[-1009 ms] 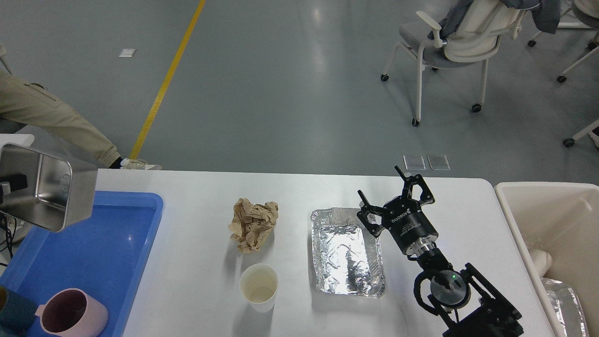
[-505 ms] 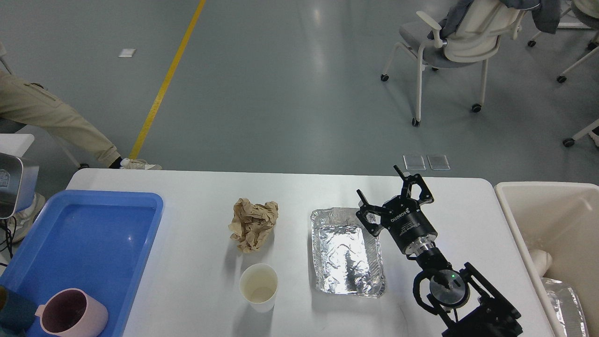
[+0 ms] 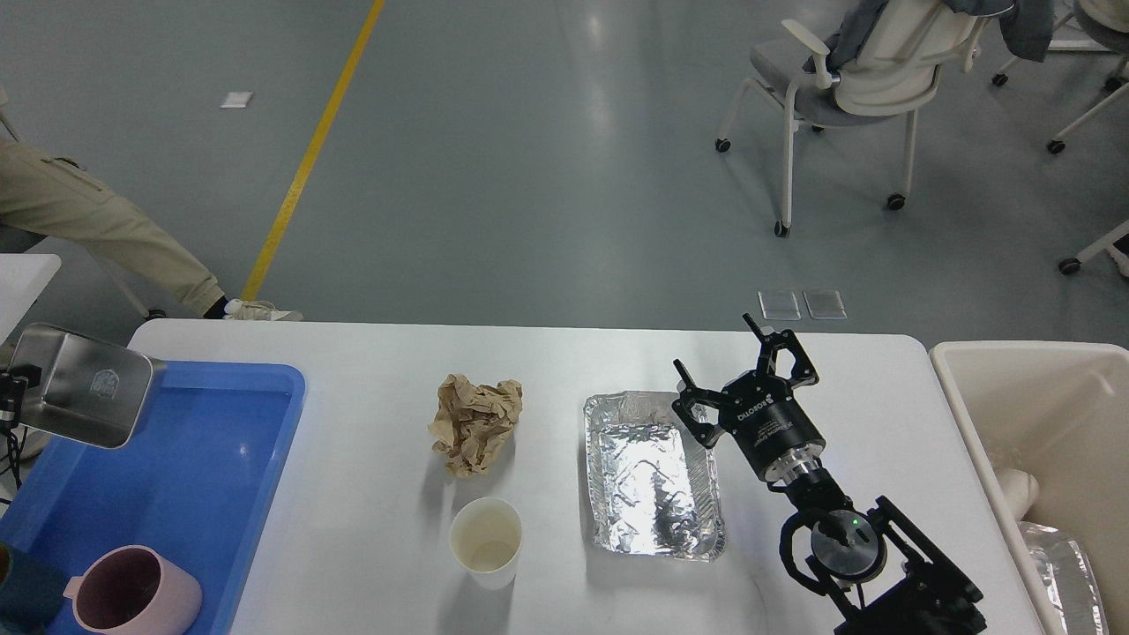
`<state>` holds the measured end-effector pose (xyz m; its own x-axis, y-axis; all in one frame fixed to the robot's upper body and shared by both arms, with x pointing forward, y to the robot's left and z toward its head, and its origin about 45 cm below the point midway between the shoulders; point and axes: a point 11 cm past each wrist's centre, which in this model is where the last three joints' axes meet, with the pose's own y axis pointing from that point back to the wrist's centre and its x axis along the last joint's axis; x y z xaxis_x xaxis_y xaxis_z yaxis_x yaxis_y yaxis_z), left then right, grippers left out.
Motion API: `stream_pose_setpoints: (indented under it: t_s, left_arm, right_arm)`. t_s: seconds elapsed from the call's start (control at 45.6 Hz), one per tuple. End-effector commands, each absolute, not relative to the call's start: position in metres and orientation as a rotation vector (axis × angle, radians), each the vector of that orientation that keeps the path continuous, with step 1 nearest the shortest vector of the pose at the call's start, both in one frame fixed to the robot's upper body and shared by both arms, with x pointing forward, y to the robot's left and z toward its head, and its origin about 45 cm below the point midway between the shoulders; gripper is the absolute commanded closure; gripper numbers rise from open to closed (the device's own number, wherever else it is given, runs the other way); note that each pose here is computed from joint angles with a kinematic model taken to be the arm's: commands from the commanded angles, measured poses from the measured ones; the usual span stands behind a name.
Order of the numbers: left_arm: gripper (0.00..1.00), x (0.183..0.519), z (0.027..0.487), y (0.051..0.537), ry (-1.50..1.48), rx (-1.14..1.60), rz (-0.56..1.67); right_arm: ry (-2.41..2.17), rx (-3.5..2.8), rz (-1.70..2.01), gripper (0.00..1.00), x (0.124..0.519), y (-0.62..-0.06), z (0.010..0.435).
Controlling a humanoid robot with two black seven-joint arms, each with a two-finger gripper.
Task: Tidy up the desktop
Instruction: 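Lower the steel tray into the blue tray and release it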
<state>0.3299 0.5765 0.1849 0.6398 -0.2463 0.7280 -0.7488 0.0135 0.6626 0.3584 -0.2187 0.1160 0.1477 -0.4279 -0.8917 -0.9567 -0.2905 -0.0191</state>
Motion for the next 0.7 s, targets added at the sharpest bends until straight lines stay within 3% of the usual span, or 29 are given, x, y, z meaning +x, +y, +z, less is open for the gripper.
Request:
stream_pose_setpoints:
  t_s: [0.0,0.439,0.68]
  left_arm:
    - [0.98,0.326,0.170,0.573,-0.862,1.555,0.465]
    - [0.98,0.302,0.111,0.558,-0.820,1.565,0.433]
    - [0.97,0.310,0.099,0.543,-0.829,1.557,0.437]
  right_arm:
    - [1.324,-1.809,1.096,0.00,0.358,-0.218,0.116]
    - [1.315,-1.825,1.107,0.00,0.356,-0.212,0.114]
    - [1.309,-1.821,1.111,0.00,0.356,-0.209,0.114]
